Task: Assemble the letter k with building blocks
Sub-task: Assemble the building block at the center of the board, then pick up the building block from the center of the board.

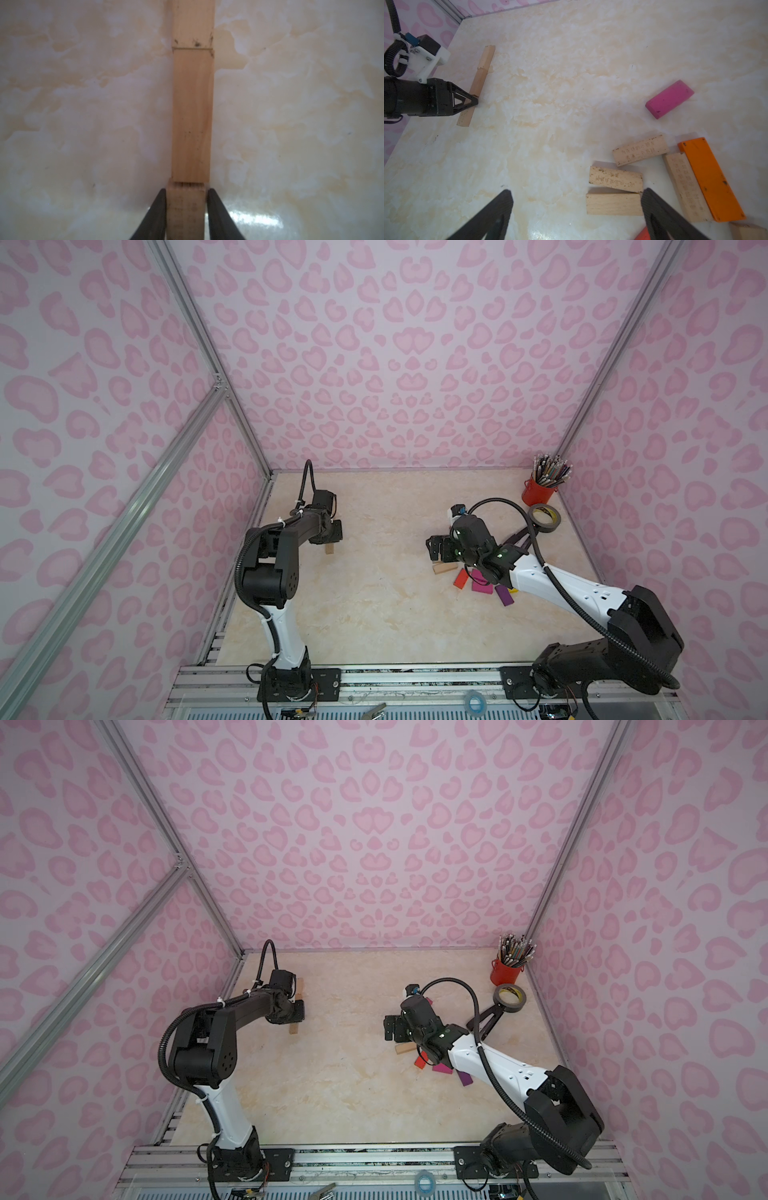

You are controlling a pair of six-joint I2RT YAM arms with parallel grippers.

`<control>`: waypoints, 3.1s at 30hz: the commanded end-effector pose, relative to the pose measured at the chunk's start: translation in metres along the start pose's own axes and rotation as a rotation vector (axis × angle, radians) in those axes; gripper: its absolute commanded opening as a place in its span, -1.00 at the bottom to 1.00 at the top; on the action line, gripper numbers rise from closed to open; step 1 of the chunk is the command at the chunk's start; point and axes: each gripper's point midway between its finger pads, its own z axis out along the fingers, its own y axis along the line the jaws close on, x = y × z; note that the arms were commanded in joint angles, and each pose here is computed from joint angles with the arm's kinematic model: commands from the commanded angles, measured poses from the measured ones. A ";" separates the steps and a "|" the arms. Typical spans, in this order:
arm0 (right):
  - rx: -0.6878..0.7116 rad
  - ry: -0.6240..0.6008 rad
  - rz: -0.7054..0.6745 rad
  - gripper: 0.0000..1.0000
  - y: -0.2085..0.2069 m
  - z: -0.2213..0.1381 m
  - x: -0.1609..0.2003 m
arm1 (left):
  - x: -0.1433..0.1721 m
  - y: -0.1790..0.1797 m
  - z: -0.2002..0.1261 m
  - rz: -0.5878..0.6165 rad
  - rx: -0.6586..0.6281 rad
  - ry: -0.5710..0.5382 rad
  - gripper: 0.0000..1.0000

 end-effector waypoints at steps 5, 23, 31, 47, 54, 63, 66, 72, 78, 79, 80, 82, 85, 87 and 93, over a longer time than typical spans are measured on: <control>0.001 0.007 0.000 0.95 -0.001 0.002 0.003 | 0.012 -0.004 0.003 0.004 0.021 0.050 -0.38; 0.004 0.002 0.008 0.95 -0.002 0.001 0.002 | 0.009 -0.001 0.000 0.000 0.000 0.038 -0.09; 0.043 -0.002 0.026 0.94 -0.016 -0.001 -0.007 | -0.013 -0.004 -0.030 -0.031 0.020 -0.061 0.10; 0.290 0.169 0.061 0.98 -0.096 0.002 -0.015 | -0.056 -0.146 -0.249 0.296 0.466 -0.694 0.07; 0.390 0.292 0.038 0.84 -0.140 -0.007 0.004 | 0.008 -0.195 -0.297 0.675 0.752 -0.790 0.25; 0.304 0.465 -0.036 0.56 -0.124 0.019 0.035 | 0.037 -0.198 -0.277 0.824 0.750 -0.744 0.90; 0.324 0.498 -0.063 0.52 -0.127 0.025 0.045 | 0.039 -0.194 -0.268 0.833 0.722 -0.753 0.99; 0.343 0.549 -0.076 0.41 -0.131 0.035 0.057 | 0.042 -0.193 -0.259 0.826 0.734 -0.744 0.99; 0.356 0.582 -0.077 0.18 -0.133 0.042 0.067 | 0.045 -0.195 -0.252 0.824 0.749 -0.716 0.99; 0.360 0.586 -0.079 0.16 -0.133 0.043 0.068 | 0.045 -0.196 -0.251 0.823 0.752 -0.711 0.99; 0.366 0.590 -0.081 0.14 -0.135 0.044 0.069 | 0.045 -0.196 -0.251 0.822 0.755 -0.709 0.99; 0.380 0.597 -0.082 0.12 -0.138 0.046 0.071 | 0.045 -0.196 -0.251 0.821 0.754 -0.710 0.99; 0.378 0.609 -0.080 0.07 -0.137 0.049 0.075 | 0.045 -0.195 -0.250 0.821 0.750 -0.706 0.99; 0.379 0.616 -0.080 0.07 -0.138 0.050 0.077 | 0.045 -0.195 -0.249 0.819 0.748 -0.702 0.99; 0.353 0.611 -0.072 -0.14 -0.132 0.054 0.076 | 0.045 -0.196 -0.247 0.818 0.749 -0.694 0.99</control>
